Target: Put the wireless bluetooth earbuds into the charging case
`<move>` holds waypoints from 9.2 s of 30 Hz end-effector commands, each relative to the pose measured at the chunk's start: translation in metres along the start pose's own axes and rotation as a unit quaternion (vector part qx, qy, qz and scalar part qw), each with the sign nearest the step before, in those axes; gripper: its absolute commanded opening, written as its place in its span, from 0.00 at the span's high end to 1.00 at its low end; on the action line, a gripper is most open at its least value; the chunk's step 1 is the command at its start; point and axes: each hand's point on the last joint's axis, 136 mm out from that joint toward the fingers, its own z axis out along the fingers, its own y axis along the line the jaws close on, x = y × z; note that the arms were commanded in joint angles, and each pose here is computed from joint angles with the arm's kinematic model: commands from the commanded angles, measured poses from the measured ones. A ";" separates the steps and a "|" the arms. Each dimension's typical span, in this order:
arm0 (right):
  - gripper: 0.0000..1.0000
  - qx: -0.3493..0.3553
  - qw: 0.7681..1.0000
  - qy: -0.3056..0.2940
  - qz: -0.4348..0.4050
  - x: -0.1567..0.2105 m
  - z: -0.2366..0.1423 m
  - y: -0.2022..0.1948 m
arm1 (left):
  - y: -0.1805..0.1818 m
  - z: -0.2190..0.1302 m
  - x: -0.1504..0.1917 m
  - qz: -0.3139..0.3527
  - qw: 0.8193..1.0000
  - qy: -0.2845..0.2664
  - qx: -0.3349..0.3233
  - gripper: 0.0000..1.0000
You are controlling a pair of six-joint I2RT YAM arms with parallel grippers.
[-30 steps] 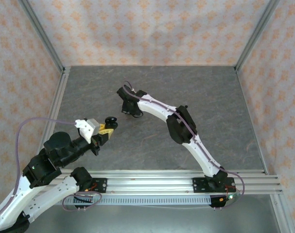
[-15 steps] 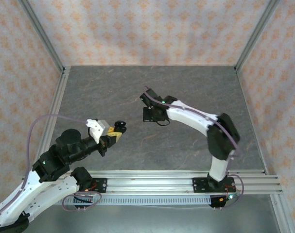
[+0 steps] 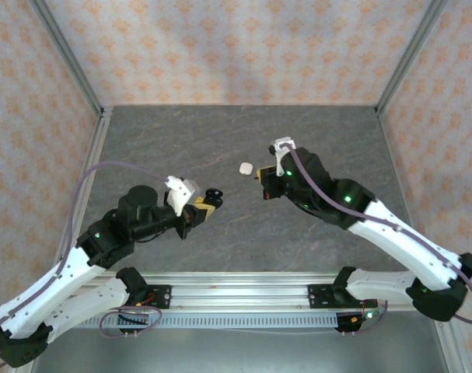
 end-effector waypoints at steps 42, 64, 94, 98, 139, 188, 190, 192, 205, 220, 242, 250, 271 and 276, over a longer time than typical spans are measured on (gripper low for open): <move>0.99 -0.013 0.923 0.023 -0.383 -0.005 -0.027 0.094 | -0.043 0.016 -0.036 0.051 0.987 -0.083 0.128 1.00; 0.99 -0.030 0.913 0.050 -0.403 0.018 -0.016 0.096 | -0.042 0.015 -0.045 0.051 0.987 -0.092 0.125 1.00; 0.90 -0.076 0.931 0.032 -0.354 0.024 -0.030 0.104 | -0.038 0.019 -0.051 0.019 0.988 -0.103 0.117 1.00; 0.84 -0.078 0.937 0.027 -0.340 0.022 -0.034 0.102 | -0.038 0.020 -0.053 0.018 0.987 -0.106 0.117 1.00; 0.54 -0.068 0.990 -0.095 -0.074 -0.058 -0.097 0.066 | -0.034 0.022 -0.057 -0.001 0.986 -0.125 0.111 1.00; 0.57 0.318 0.844 0.349 0.253 0.131 0.189 -0.282 | 0.017 0.045 -0.023 0.026 0.991 -0.125 -0.026 1.00; 0.57 0.325 0.841 0.356 0.245 0.134 0.193 -0.287 | 0.018 0.046 -0.022 0.027 0.992 -0.122 -0.027 1.00; 0.58 0.328 0.839 0.362 0.242 0.137 0.197 -0.290 | 0.019 0.047 -0.021 0.028 0.992 -0.120 -0.028 1.00; 0.66 0.310 0.827 0.391 0.260 0.162 0.218 -0.295 | 0.021 0.053 -0.018 0.032 0.994 -0.104 -0.032 1.00; 0.87 0.265 0.841 0.369 0.294 0.158 0.205 -0.271 | 0.019 0.051 -0.020 0.024 0.994 -0.106 -0.029 1.00; 0.93 0.177 0.936 0.061 0.298 0.025 0.044 -0.157 | 0.014 0.048 -0.057 0.039 0.983 -0.178 -0.019 1.00; 0.93 0.093 0.955 -0.038 0.279 -0.009 -0.006 -0.092 | 0.008 0.044 -0.068 0.040 0.981 -0.189 -0.005 1.00; 0.93 -0.110 0.967 -0.113 0.201 -0.066 -0.013 0.044 | 0.015 0.034 -0.066 0.018 0.979 -0.203 -0.024 1.00; 0.93 -0.123 0.969 -0.101 0.186 -0.065 -0.008 0.057 | 0.016 0.034 -0.066 0.015 0.978 -0.205 -0.026 1.00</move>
